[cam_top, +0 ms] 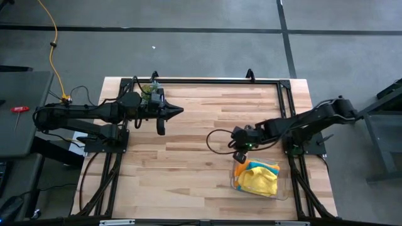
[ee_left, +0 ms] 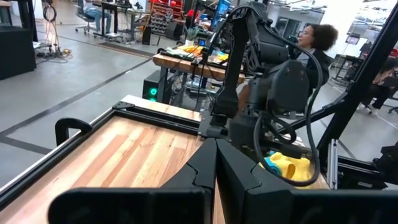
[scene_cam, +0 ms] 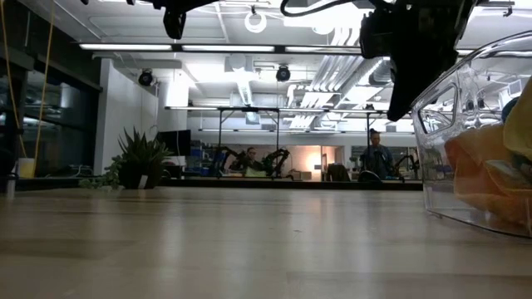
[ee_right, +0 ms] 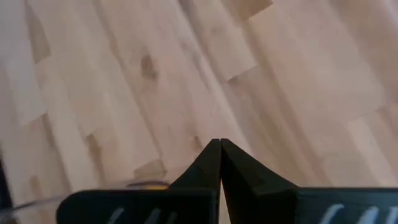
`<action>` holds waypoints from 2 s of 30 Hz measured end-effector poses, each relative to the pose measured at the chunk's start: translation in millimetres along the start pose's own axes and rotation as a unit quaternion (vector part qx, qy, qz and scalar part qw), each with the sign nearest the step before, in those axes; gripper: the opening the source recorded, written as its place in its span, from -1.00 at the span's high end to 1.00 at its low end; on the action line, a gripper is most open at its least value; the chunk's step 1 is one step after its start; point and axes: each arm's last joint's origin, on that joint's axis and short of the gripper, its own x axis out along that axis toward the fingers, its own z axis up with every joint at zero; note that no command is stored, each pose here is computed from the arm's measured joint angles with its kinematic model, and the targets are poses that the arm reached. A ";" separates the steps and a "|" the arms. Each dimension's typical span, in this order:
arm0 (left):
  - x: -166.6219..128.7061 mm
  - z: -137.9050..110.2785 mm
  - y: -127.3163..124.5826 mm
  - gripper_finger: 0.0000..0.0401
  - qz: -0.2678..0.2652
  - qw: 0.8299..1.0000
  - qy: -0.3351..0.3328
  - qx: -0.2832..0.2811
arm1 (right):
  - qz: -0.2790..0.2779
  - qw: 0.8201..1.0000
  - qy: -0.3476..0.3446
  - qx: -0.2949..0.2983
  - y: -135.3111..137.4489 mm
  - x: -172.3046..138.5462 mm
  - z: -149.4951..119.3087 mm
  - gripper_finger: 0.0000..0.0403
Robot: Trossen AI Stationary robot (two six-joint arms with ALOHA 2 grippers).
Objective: Fold microfiber towels
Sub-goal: Adjust the transparent bin, then adjust the yellow cloth
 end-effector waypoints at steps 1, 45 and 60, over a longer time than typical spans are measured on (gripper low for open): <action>0.0 0.0 0.0 1.00 0.000 1.000 0.000 0.000 | 0.006 1.000 0.005 -0.001 0.5 1.1 -0.2 1.00; 0.0 -2.2 0.4 1.00 0.002 1.000 0.011 0.005 | 0.214 0.974 0.051 -0.059 47.6 -62.9 -36.5 1.00; 0.0 -2.1 0.7 1.00 0.007 1.000 0.010 0.005 | 0.075 0.971 0.202 -0.106 57.2 -40.8 -94.2 1.00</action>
